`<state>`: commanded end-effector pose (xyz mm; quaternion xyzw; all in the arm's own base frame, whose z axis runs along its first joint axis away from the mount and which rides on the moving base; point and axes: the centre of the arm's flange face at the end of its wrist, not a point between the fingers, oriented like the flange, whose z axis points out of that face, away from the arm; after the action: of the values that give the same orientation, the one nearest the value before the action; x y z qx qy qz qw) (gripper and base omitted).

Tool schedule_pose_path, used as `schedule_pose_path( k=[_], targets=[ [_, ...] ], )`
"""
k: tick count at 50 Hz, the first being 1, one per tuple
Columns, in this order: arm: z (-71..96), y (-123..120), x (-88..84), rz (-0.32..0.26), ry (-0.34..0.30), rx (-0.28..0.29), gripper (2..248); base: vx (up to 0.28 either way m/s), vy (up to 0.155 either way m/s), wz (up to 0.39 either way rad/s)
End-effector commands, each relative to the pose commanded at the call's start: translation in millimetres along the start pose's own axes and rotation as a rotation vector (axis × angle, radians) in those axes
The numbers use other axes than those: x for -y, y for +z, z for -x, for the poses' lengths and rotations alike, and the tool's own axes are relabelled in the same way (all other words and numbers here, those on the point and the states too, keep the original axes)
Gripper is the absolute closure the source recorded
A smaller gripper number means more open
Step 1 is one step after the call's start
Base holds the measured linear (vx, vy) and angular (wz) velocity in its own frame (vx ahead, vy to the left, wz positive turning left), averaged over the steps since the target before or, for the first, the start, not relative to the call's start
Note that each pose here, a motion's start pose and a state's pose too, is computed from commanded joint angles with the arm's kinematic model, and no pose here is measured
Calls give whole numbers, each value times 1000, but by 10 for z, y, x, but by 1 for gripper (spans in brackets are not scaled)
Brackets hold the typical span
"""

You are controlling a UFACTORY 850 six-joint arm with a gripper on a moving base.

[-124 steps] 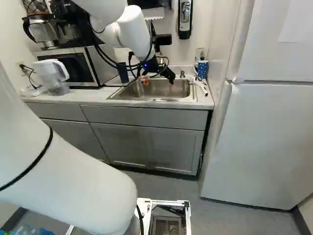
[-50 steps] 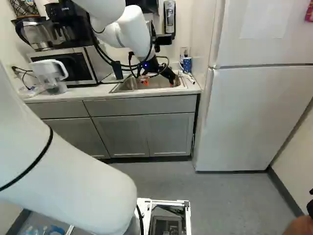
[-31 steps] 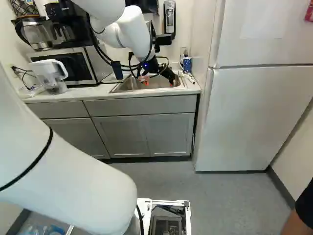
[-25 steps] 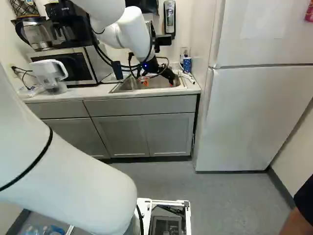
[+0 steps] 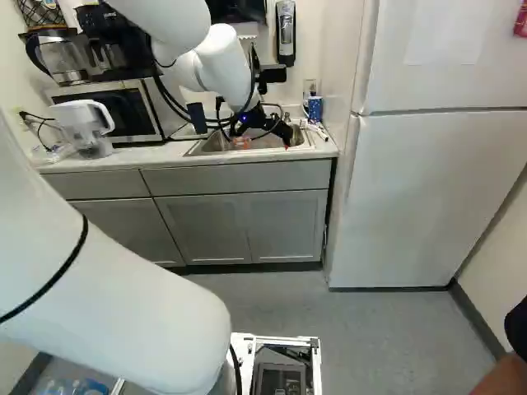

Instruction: Rinse the cup and place it in the tray

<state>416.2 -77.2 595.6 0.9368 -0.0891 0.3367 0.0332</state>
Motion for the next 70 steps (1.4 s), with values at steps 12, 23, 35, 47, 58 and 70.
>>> schedule_pose_path(
  k=[12, 23, 35, 47, 58, 70],
  targets=[
    [118, 97, 43, -8, -8, -30, 3, 0, 0, 0],
    [261, 203, 92, -18, -17, -64, 3, 0, 0, 0],
    [450, 325, 152, -30, -28, -108, 3, 0, 0, 0],
    [681, 451, 218, -45, -40, -159, 3, 0, 0, 0],
    [935, 563, 282, -60, -52, -213, 3, 0, 0, 0],
    [1242, 666, 347, -78, -64, -276, 3, 0, 0, 0]
  ],
)
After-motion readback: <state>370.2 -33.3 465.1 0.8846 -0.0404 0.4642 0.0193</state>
